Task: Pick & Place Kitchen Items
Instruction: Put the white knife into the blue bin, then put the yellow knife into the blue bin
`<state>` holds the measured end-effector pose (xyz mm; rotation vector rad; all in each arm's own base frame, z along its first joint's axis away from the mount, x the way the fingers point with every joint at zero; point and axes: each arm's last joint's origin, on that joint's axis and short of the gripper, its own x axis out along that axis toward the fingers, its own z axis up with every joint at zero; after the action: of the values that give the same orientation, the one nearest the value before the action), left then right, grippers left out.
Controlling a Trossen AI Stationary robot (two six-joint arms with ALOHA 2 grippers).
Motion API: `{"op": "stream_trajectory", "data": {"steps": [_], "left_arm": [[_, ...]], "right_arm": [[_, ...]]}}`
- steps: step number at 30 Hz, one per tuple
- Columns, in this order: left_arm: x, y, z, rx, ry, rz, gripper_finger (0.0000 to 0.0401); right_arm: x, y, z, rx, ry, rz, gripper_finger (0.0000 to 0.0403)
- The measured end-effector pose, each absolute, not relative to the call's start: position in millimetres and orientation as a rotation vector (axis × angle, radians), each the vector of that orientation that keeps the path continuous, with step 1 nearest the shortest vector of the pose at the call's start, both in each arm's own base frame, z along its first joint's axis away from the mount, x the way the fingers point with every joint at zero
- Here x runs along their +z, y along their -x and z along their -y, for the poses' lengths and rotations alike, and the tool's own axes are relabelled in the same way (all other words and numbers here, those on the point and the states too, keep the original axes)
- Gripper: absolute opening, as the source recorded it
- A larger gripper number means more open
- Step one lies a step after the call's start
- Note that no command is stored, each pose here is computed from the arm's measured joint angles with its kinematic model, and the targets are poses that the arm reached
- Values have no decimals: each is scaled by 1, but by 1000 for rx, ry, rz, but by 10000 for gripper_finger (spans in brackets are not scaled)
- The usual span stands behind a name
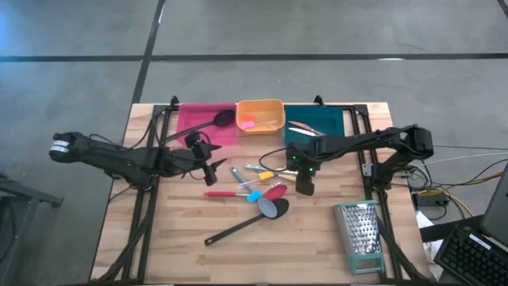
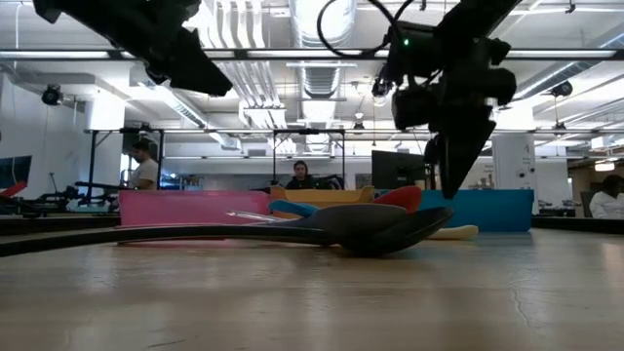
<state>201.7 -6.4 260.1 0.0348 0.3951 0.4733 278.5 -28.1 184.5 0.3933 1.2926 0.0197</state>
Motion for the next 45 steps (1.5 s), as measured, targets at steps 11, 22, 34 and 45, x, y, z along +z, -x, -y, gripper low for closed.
{"op": "stream_trajectory", "data": {"steps": [11, 22, 34, 45], "left_arm": [[263, -200, 6, 476, -16, -378, 232], [263, -200, 6, 476, -15, -377, 232], [263, -200, 6, 476, -12, -373, 232], [263, -200, 6, 476, -11, -372, 232]], "right_arm": [[145, -291, 26, 12, -395, -1409, 163], [136, -293, 25, 25, -400, -1441, 106], [195, -278, 22, 27, -312, -1236, 78], [183, -277, 24, -26, -250, -1296, 132]]}}
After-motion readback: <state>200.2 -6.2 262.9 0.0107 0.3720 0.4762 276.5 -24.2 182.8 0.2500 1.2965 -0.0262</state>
